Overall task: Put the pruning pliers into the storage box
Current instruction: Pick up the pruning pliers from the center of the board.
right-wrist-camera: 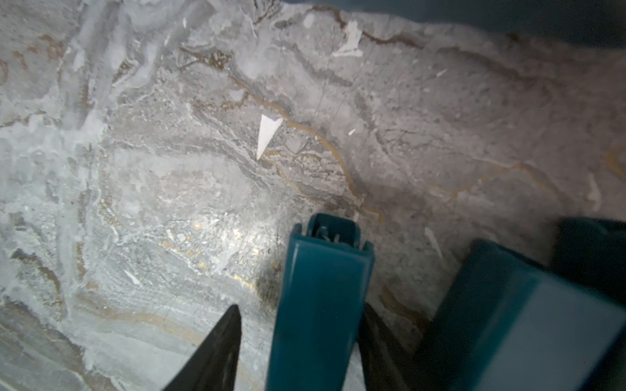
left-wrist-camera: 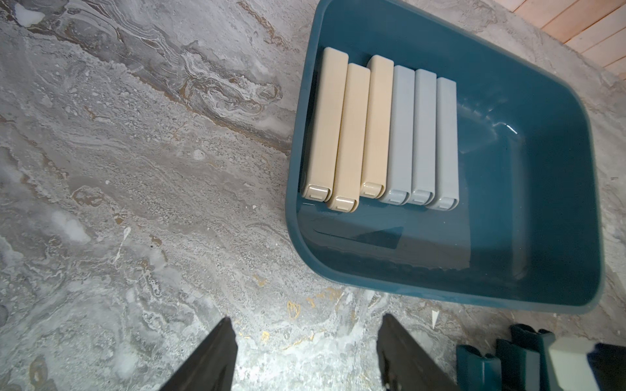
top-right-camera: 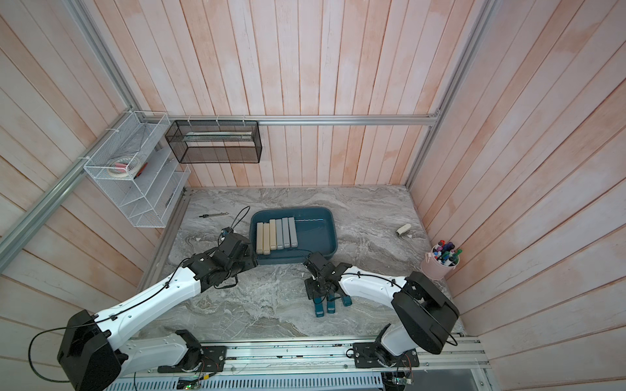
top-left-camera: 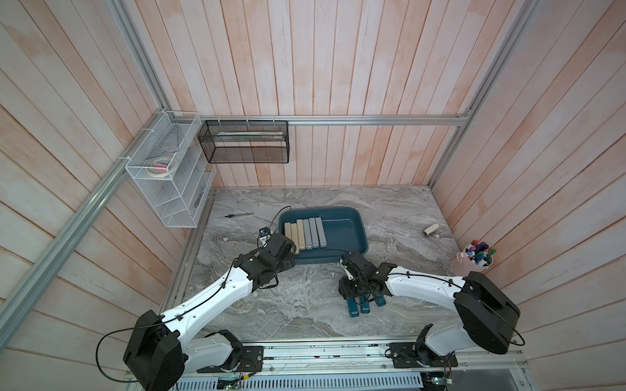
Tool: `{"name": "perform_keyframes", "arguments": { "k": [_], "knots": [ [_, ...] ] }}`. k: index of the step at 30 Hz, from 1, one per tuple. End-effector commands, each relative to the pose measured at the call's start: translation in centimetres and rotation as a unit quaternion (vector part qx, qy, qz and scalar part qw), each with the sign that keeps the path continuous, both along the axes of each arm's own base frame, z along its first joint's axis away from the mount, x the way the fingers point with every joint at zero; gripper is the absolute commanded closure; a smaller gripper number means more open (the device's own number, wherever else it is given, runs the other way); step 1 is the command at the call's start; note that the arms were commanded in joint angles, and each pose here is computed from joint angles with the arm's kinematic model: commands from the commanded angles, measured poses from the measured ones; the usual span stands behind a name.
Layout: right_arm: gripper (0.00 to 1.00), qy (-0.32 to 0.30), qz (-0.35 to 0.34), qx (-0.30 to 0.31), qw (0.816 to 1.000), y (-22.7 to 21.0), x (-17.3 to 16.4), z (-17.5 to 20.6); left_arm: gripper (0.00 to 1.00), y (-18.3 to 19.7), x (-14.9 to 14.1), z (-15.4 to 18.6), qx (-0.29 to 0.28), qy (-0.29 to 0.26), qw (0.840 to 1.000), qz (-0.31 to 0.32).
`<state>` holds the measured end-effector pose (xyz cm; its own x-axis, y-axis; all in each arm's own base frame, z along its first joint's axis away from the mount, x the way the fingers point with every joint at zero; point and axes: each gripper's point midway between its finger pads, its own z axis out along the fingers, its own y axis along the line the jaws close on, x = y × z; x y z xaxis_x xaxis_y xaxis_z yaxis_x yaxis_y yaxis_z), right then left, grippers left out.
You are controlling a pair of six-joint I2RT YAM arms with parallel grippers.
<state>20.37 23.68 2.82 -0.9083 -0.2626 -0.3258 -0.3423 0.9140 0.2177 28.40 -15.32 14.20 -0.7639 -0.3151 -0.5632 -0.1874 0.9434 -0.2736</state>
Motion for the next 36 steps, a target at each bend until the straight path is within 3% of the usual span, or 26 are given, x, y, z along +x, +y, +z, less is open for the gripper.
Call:
{"name": "perform_keyframes", "arguments": {
  "k": [1, 5, 10, 26, 36],
  "knots": [
    [0.51, 0.008, 0.004, -0.009, 1.0, -0.1, -0.4, -0.3, 0.3, 0.1, 0.2, 0.0, 0.008, -0.003, 1.0, 0.004],
    [0.66, 0.008, 0.01, -0.011, 1.0, 0.0, -0.3, 0.0, 0.3, 0.1, 0.3, 0.0, 0.009, -0.003, 1.0, 0.005],
    [0.73, 0.004, 0.015, -0.001, 1.0, 0.6, -0.1, 1.1, 0.3, 0.1, 0.4, 0.2, 0.014, -0.001, 1.0, 0.005],
    [0.75, -0.029, 0.032, 0.04, 0.998, 3.5, 2.6, 9.8, 0.3, 1.2, -0.3, 1.0, 0.02, -0.007, 1.0, 0.014],
    [0.76, -0.076, 0.006, 0.049, 0.996, 2.6, 8.4, 12.3, 0.3, 1.6, -0.9, 0.8, 0.022, 0.0, 1.0, 0.018]
  ]
}}
